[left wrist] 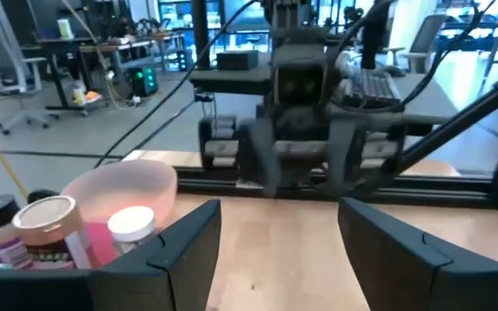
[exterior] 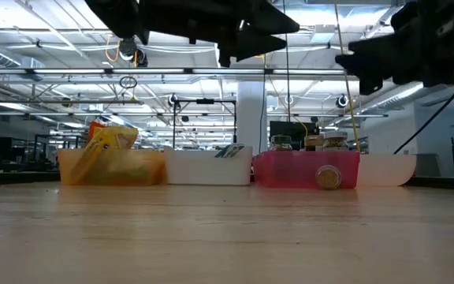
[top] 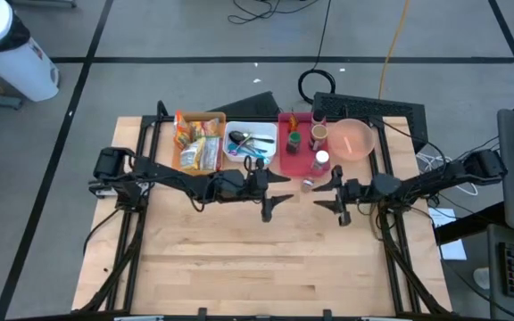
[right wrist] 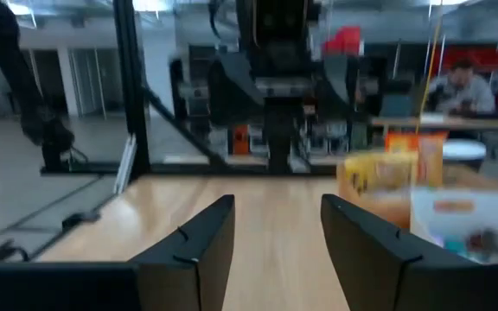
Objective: Pick & Place Food Item
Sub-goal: Put the brown seasoning bottle into the red bin
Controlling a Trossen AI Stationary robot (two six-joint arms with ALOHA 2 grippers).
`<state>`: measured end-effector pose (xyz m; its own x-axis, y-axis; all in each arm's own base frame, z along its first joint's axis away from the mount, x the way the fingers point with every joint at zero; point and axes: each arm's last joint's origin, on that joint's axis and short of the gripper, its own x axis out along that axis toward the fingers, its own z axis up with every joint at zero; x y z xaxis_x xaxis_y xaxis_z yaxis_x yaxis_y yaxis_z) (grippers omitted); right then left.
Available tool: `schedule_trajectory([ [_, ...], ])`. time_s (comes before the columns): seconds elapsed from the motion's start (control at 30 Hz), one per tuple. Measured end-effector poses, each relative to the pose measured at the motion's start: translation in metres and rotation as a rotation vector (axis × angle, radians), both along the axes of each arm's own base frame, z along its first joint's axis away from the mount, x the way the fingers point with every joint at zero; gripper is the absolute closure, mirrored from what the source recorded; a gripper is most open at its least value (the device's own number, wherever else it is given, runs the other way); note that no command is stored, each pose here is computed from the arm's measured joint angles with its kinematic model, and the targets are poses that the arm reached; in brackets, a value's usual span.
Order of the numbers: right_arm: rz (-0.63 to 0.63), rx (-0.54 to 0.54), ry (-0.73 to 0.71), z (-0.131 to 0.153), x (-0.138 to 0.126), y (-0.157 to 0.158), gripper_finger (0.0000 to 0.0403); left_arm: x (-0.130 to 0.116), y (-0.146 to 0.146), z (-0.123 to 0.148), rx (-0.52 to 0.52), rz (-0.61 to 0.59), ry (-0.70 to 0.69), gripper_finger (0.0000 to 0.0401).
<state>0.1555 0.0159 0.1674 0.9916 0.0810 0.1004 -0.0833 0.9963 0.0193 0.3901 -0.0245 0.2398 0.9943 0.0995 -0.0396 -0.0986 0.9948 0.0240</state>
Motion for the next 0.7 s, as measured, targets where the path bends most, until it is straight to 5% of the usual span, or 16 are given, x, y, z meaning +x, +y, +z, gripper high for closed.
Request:
schedule_trajectory([
  [0.7,0.001,-0.003,0.001,-0.0005,0.0,0.0001,0.0238,0.0013,0.0038,0.0036,0.033,0.01,-0.052,0.016],
])
